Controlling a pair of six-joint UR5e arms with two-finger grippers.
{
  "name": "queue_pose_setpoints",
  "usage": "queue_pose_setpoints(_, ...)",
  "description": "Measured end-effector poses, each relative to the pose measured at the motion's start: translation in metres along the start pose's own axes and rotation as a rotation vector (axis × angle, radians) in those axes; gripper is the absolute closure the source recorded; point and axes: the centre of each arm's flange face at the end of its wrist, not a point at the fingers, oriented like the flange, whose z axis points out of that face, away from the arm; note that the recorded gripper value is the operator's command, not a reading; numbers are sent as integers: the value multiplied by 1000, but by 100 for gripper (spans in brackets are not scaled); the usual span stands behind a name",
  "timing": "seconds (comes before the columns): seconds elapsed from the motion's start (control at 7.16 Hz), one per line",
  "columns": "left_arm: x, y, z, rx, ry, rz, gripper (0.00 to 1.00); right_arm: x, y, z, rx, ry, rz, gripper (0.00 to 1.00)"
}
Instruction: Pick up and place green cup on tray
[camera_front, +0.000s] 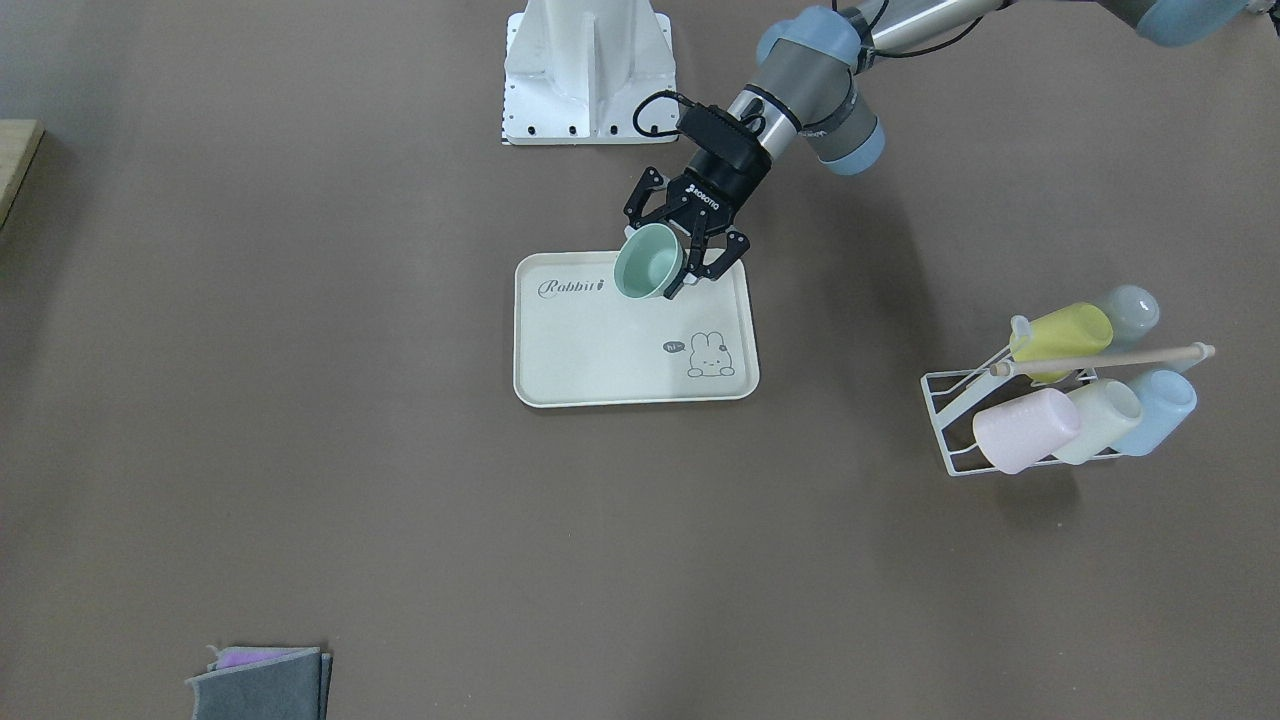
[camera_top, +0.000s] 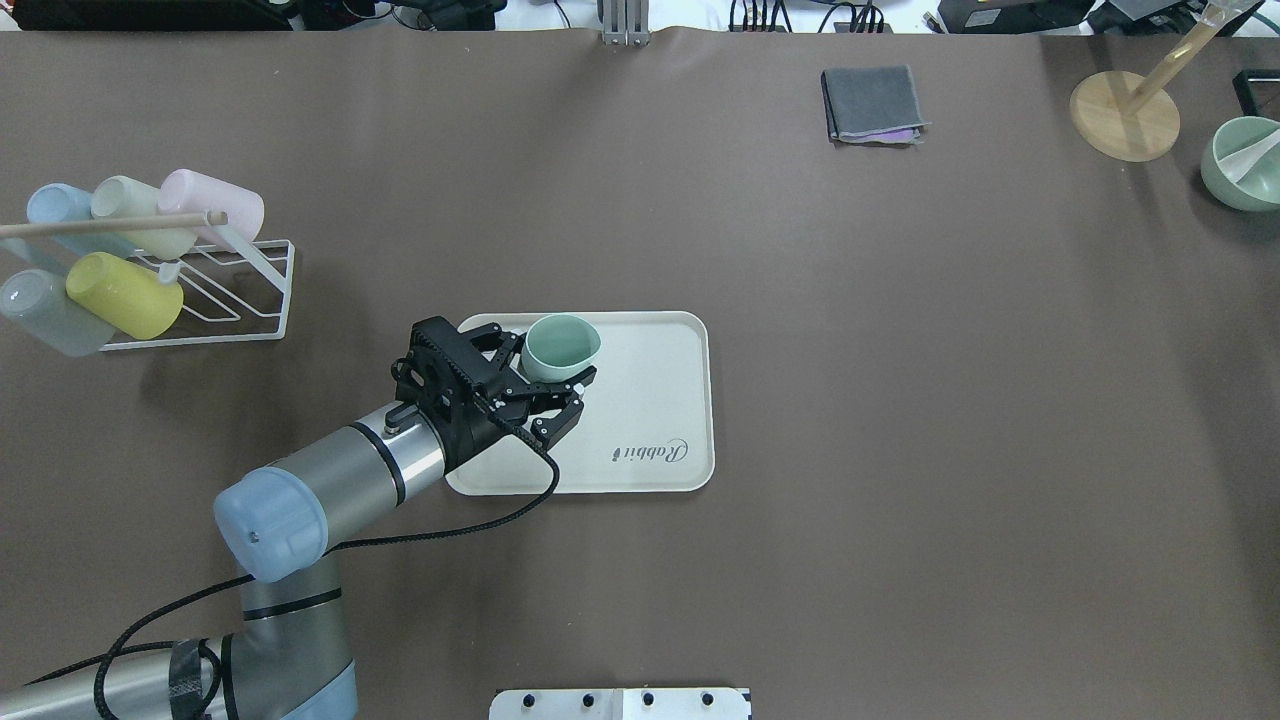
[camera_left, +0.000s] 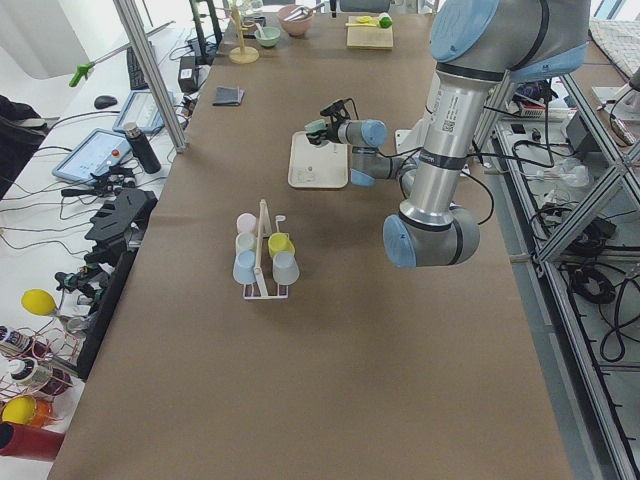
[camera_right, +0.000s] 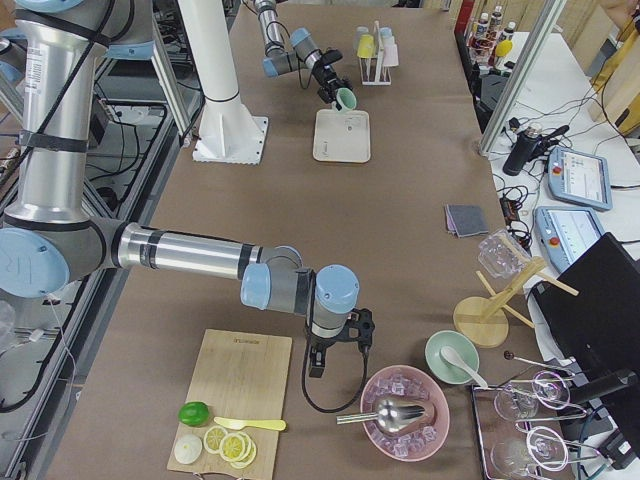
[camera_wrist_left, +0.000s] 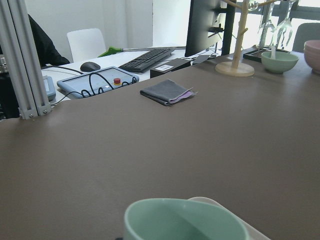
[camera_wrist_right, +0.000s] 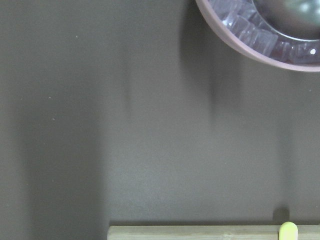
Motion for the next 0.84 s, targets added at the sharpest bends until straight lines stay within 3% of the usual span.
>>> queue_pose_setpoints(0.42, -8, 50, 6, 76, 71, -51, 100, 1, 0, 1, -1, 0, 1, 0)
queue_pose_setpoints(0.84, -5, 55, 14, 99, 90, -57, 100, 2, 1, 3, -6, 0, 5, 0)
